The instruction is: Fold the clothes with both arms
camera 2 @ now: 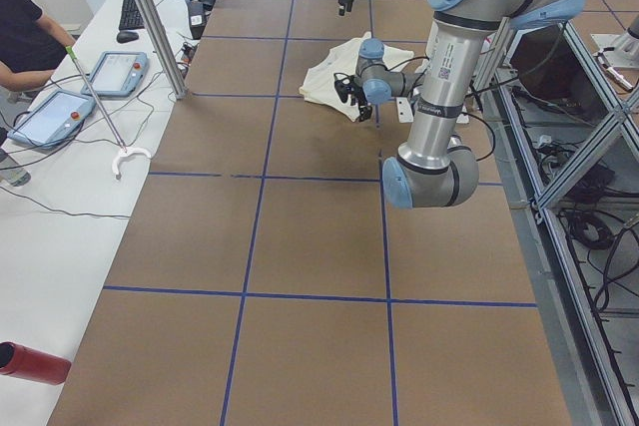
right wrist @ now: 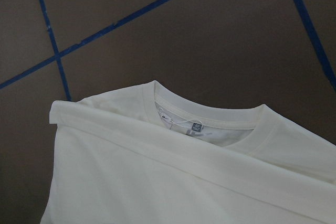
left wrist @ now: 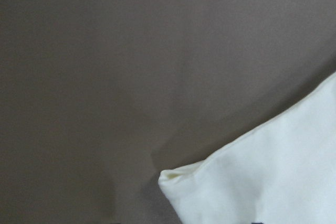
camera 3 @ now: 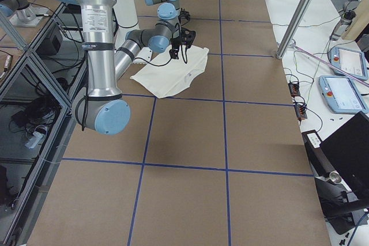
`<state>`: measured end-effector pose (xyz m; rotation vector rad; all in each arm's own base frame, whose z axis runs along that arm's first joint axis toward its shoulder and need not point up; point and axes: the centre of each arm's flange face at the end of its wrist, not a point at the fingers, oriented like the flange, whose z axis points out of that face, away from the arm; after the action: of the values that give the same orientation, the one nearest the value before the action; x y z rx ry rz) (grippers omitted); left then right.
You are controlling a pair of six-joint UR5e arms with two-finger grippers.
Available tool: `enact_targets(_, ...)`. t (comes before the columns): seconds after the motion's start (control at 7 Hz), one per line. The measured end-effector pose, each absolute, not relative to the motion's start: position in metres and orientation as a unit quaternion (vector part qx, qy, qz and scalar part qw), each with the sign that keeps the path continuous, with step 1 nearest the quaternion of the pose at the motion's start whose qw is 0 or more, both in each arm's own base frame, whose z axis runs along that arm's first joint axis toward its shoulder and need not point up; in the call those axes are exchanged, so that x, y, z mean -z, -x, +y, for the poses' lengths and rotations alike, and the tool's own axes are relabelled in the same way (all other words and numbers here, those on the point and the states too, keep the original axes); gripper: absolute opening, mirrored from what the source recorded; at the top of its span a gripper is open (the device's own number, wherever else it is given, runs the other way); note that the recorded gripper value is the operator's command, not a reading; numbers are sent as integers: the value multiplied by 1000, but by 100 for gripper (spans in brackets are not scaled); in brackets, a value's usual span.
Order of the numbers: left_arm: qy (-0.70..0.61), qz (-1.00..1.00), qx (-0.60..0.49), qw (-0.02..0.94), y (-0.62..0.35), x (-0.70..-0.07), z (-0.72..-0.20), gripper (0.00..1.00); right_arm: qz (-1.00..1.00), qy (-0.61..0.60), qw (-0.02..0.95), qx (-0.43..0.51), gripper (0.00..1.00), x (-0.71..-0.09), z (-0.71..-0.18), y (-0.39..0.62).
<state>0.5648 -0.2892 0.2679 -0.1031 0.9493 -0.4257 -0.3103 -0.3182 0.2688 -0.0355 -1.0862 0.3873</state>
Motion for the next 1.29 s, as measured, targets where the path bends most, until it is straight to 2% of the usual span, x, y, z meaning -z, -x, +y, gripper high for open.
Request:
enact_targets(0.14, 45, 452, 207, 867, -567, -272, -294, 52, -514, 16, 838, -183, 100, -268, -319, 311)
enact_targets(0.43, 39, 454, 210, 865, -570, -276, -297, 0, -513, 16, 838, -184, 100, -269, -319, 311)
enact_targets(1.0, 37, 460, 211, 862, -566, -269, -303, 0, -513, 17, 838, -184, 100, -269, -320, 310)
enact_targets(1.29, 18, 463, 238, 854, -551, -259, -349, 0, -514, 17, 837, -186, 100, -269, -321, 307)
